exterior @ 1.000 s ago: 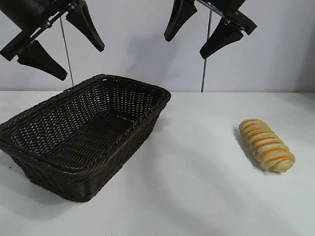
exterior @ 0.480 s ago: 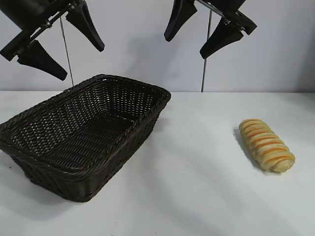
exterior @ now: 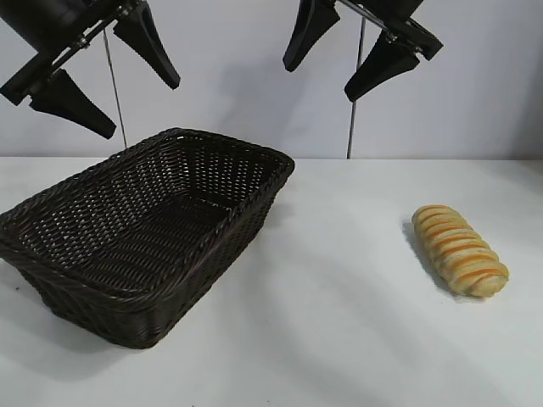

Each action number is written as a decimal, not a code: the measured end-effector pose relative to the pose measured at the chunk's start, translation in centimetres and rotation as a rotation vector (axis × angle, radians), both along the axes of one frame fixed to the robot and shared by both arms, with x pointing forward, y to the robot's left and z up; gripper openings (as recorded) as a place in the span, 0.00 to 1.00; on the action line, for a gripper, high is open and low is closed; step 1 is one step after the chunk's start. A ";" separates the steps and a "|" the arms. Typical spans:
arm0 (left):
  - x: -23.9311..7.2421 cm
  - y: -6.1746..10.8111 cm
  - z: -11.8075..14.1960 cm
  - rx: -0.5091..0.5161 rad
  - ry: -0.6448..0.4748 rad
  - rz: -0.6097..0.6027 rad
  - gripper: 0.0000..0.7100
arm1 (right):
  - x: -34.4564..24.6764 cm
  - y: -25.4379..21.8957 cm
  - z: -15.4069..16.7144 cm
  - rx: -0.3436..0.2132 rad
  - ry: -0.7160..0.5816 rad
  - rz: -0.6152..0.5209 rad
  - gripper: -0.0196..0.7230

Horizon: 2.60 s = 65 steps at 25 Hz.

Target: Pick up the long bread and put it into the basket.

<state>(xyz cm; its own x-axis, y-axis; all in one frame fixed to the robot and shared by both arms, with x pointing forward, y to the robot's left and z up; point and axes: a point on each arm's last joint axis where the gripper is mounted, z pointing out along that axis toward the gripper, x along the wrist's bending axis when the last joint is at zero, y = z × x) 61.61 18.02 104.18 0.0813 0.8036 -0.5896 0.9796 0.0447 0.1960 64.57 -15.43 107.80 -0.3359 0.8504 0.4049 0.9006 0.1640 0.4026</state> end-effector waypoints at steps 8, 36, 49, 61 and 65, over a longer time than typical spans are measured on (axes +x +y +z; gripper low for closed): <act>-0.9 -0.1 0.2 -0.002 0.083 -0.073 0.85 | 0.0 0.0 0.0 -0.001 0.002 0.001 0.82; -12.7 2.7 2.5 0.046 0.135 0.452 0.85 | -0.2 -0.1 -0.1 -0.017 0.015 0.010 0.82; -12.3 3.8 2.0 0.059 0.193 0.742 0.85 | -0.2 -0.1 -0.1 -0.017 0.015 0.010 0.82; -14.7 2.5 -2.6 0.125 0.291 0.789 0.85 | -0.1 -0.1 -0.1 -0.018 0.013 0.010 0.82; -14.6 2.5 -3.0 0.103 0.266 0.806 0.85 | -0.1 -0.1 -0.1 -0.018 0.013 0.010 0.82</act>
<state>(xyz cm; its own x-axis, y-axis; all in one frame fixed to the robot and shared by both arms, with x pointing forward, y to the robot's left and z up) 47.00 20.55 101.21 -0.6692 0.6070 -0.4285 0.6701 0.7423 0.0051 64.43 -15.54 107.69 -0.3388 0.8543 0.3942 0.9041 0.1797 0.3876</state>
